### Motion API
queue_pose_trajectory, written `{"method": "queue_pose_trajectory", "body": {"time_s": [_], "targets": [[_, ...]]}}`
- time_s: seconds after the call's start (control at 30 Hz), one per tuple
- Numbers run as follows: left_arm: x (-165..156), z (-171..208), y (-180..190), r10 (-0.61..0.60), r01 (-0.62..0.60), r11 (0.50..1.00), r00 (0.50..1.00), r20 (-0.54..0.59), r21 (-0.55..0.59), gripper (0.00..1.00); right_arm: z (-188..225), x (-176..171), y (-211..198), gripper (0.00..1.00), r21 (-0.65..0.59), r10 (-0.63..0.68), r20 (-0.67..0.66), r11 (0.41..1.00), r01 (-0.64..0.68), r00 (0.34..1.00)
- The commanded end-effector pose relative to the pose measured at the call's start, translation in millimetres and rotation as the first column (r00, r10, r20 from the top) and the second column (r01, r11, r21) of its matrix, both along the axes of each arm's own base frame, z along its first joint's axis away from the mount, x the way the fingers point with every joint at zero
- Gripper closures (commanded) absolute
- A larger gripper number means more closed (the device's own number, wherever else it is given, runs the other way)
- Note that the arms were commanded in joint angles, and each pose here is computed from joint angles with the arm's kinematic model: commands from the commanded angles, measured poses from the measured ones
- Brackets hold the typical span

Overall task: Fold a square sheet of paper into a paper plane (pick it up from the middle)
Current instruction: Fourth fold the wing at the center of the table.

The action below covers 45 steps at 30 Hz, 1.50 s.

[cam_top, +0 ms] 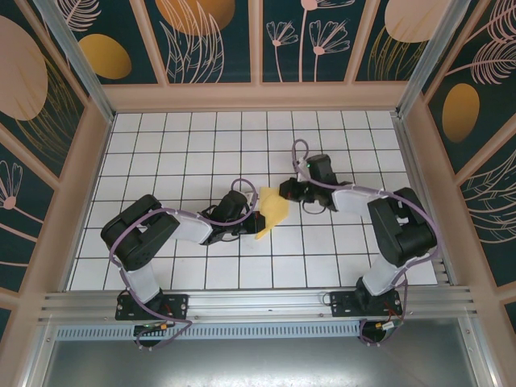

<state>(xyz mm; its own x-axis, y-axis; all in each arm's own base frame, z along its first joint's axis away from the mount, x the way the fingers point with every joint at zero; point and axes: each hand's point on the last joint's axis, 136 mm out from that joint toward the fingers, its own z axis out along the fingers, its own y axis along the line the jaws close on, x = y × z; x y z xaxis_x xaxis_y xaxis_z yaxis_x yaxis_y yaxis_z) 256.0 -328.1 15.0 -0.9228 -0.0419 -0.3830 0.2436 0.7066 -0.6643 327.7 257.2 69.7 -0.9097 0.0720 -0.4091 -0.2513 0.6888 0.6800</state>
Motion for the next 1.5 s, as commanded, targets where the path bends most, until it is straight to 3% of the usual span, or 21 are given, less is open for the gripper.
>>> {"method": "queue_pose_trajectory", "body": {"time_s": [0.0,0.23,0.6,0.9,1.2,1.47], "targets": [[-42,-54,34,-0.004,0.040,0.984,0.980,-0.200,0.173,1.00,-15,-25,19,0.97,0.025,0.043,-0.071,0.999,-0.041,0.997],[-38,-45,31,-0.006,0.036,0.987,0.983,-0.182,0.159,1.00,-44,-29,30,0.97,0.009,0.055,-0.156,0.998,-0.054,0.986],[-51,-24,29,-0.048,0.066,0.994,0.980,-0.193,0.088,1.00,-111,-37,-3,0.97,-0.248,-0.098,-0.336,0.969,0.013,0.937],[-61,-6,36,-0.061,0.071,0.996,0.983,-0.174,0.054,0.98,-117,-41,-7,0.97,-0.270,-0.118,-0.355,0.963,0.019,0.928],[-13,70,33,0.087,-0.084,0.996,0.992,0.088,-0.032,0.92,-116,-40,-7,0.97,-0.271,-0.121,-0.354,0.962,0.022,0.927],[-14,65,0,0.003,0.000,0.990,1.000,0.020,-0.140,0.86,-108,-41,1,0.96,-0.212,-0.082,-0.350,0.977,0.006,0.933]]}}
